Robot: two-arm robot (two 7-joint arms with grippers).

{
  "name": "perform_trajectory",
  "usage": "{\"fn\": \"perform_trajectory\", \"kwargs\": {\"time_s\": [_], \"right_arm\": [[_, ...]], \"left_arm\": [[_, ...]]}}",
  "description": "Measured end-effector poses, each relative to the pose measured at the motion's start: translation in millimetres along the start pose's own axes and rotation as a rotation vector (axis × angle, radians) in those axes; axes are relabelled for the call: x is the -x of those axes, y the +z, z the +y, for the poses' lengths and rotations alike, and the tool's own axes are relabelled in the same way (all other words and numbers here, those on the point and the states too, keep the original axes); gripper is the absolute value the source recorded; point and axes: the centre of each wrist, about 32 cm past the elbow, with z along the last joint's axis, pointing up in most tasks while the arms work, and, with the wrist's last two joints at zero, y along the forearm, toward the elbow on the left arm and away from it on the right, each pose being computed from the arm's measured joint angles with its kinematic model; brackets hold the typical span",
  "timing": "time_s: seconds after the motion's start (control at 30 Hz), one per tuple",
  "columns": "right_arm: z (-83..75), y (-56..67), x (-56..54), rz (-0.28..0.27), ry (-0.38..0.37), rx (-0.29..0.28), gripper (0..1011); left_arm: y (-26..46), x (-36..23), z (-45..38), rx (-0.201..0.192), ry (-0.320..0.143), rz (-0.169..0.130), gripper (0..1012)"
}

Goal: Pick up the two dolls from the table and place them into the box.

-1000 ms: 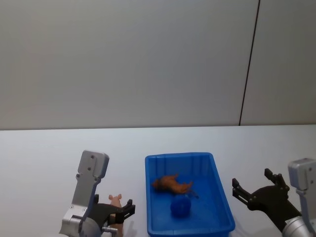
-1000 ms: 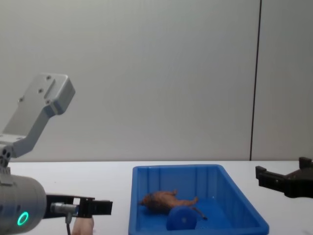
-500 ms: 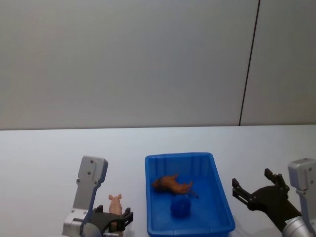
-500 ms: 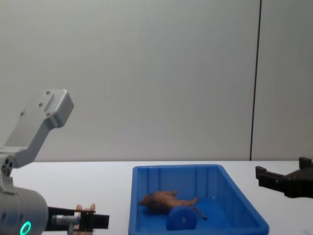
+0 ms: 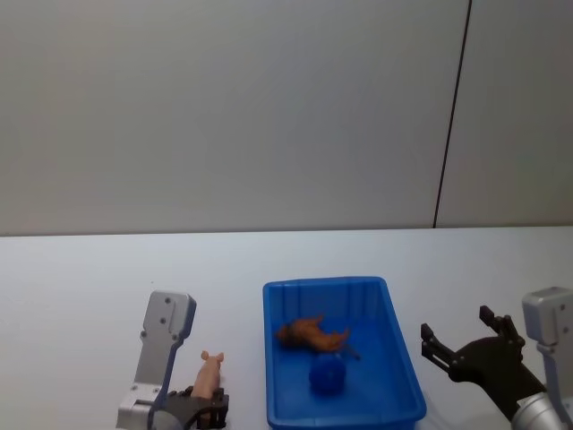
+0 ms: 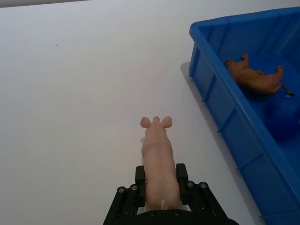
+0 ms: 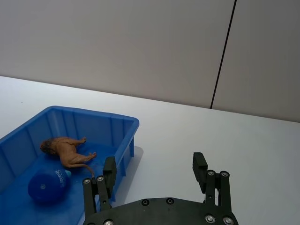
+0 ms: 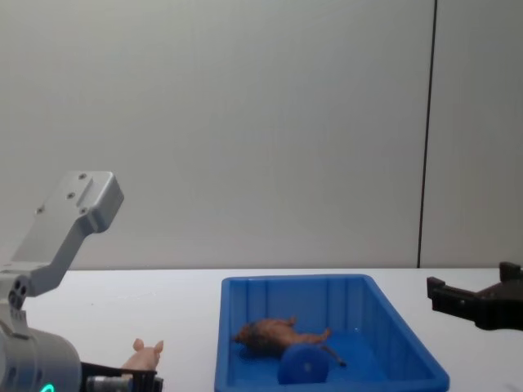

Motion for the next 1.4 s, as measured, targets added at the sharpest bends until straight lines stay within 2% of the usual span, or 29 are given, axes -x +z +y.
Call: {"fn": "perform_trajectory", "kwargs": {"time_s": [0.2,0.33,0.53,0.63,0.67,0.77,0.8,0.87,1.07,1.27,1.4], "right_arm": [[0.0,0.0,0.0,0.0,0.0,0.0,1001],[0.0,0.0,0.0,0.0,0.0,0.0,1001],[0.0,0.0,0.0,0.0,0.0,0.0,1001],[0.0,0.0,0.0,0.0,0.0,0.0,1001],[0.0,0.0,0.0,0.0,0.0,0.0,1001],[0.0,0.0,0.0,0.0,0.0,0.0,1001],[0.0,0.0,0.0,0.0,0.0,0.0,1001],[0.0,0.0,0.0,0.0,0.0,0.0,1001],[0.0,0.0,0.0,0.0,0.0,0.0,1001],[0.0,0.0,0.0,0.0,0.0,0.0,1001],[0.0,0.0,0.0,0.0,0.0,0.0,1001]], "left_arm": [[0.1,0.1,-0.4,0.005,0.013,-0.014,383],[1.5,0.5,0.8,0.028,0.021,-0.027,383],[5.0,0.9,4.5,0.088,0.028,-0.055,383],[7.5,0.9,7.3,0.134,0.025,-0.074,383],[7.5,0.9,7.3,0.134,0.025,-0.074,383],[10.3,0.7,10.0,0.185,0.012,-0.09,383],[10.3,0.7,10.0,0.185,0.012,-0.09,383],[12.3,0.1,11.8,0.226,-0.004,-0.101,383],[15.5,-1.4,13.4,0.299,-0.054,-0.114,383],[20.3,-3.0,13.7,0.388,-0.144,-0.123,383],[22.5,-3.9,12.4,0.429,-0.2,-0.127,383]]}}
